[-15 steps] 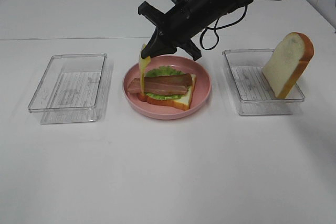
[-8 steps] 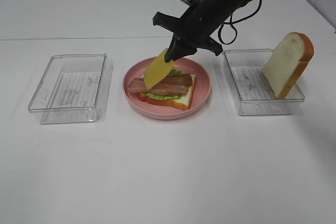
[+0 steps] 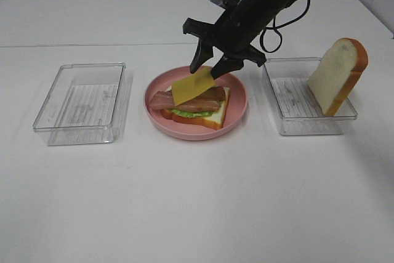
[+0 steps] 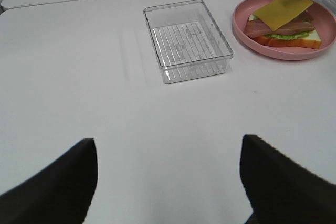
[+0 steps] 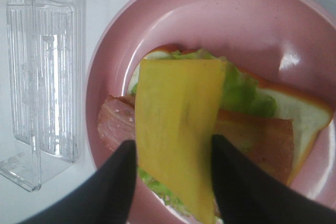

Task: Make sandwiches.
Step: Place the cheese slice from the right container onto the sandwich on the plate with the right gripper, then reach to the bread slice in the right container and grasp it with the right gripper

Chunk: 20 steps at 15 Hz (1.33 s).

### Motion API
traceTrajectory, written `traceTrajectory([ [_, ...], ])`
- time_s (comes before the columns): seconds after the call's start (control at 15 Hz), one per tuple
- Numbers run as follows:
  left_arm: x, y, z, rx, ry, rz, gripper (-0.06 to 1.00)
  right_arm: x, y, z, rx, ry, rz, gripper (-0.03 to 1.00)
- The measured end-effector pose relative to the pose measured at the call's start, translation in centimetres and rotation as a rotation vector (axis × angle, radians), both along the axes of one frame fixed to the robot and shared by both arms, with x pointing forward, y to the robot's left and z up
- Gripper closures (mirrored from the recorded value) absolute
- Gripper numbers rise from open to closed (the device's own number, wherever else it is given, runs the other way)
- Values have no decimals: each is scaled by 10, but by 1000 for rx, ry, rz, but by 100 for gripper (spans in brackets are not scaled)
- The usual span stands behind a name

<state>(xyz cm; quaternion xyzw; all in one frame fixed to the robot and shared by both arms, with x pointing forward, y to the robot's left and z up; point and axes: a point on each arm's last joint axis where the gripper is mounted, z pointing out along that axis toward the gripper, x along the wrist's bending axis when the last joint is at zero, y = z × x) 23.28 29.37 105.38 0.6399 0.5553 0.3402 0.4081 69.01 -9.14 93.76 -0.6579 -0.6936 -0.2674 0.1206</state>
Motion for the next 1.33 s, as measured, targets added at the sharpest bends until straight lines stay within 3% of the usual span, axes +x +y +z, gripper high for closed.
traceTrajectory([
  [0.2, 0, 0, 0, 0, 0, 0, 23, -4, 0, -1, -7, 34, 22, 26],
  [0.4, 0, 0, 0, 0, 0, 0, 23, -7, -4, 8, -51, 21, 55, 23],
  [0.73, 0, 0, 0, 0, 0, 0, 23, -14, -27, 72, -240, -178, 72, 23],
  [0.93, 0, 0, 0, 0, 0, 0, 23, -15, -55, 99, -394, -247, 25, 21],
  [1.0, 0, 0, 0, 0, 0, 0, 23, -13, -84, 108, -445, -234, -23, 21],
  [1.33, 0, 0, 0, 0, 0, 0, 23, -9, -161, 109, -500, -106, -160, 21],
])
